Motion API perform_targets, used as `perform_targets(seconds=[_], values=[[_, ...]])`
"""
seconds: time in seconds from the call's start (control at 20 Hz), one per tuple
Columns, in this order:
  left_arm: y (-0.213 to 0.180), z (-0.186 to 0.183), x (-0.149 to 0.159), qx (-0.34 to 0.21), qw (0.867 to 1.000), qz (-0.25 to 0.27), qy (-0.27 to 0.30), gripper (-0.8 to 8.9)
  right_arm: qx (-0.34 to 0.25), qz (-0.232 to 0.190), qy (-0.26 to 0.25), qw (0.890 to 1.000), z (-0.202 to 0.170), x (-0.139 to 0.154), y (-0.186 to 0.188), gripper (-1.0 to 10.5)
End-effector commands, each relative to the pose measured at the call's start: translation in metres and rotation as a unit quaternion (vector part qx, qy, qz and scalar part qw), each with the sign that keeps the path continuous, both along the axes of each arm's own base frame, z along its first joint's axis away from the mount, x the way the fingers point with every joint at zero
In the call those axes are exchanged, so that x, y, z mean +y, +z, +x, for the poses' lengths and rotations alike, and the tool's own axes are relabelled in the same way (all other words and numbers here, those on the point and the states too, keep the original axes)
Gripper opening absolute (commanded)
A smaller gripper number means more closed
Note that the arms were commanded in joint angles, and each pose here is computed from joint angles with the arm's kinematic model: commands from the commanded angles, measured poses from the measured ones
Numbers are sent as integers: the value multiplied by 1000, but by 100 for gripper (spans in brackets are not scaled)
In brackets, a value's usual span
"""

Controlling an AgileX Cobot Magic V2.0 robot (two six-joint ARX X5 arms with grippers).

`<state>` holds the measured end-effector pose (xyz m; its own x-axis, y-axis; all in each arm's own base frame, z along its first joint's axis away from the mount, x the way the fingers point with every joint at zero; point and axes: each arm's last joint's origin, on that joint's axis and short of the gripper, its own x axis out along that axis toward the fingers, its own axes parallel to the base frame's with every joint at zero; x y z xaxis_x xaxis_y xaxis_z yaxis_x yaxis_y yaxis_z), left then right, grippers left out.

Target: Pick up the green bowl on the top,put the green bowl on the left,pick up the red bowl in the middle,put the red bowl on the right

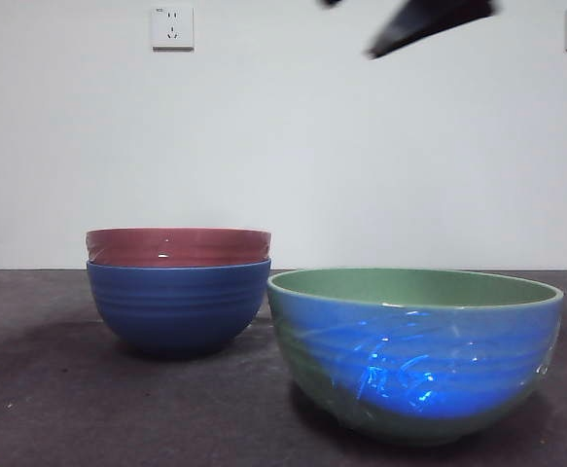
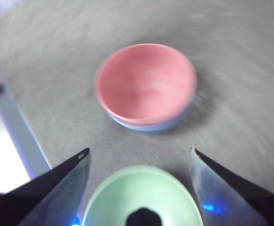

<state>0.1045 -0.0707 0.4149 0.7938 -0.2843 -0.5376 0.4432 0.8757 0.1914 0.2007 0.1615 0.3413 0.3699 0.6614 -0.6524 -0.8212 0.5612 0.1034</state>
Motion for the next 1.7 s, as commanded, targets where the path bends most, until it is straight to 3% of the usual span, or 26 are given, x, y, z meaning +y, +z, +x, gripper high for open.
perform_targets(seconds=[0.05,0.35,0.5,0.6,0.8,0.9,1.1,1.2,1.45,1.7], values=[[-4,1,10,19,999,9,38,432,-8,-35,64,997,10,33,-3,347],[-8,1,18,45,997,24,64,433,-13,-117,162,980,36,115,-33,342],[-9,0,19,49,996,25,65,433,-8,-136,194,972,42,141,-62,322],[-9,0,19,49,996,26,66,433,-2,-142,204,969,45,151,-78,251],[-9,0,19,50,996,26,66,432,5,-148,209,967,50,158,-93,236],[-9,1,19,50,996,27,67,432,3,-153,216,964,53,159,-99,114],[-9,0,19,50,996,27,67,433,9,-158,218,963,55,162,-108,88],[-10,0,19,53,996,30,67,432,7,-160,221,962,56,162,-108,-20],[-10,0,19,56,996,32,68,433,-4,-157,219,963,53,161,-100,-17],[-9,3,17,45,996,25,67,432,-42,-127,212,968,43,149,-62,-17]])
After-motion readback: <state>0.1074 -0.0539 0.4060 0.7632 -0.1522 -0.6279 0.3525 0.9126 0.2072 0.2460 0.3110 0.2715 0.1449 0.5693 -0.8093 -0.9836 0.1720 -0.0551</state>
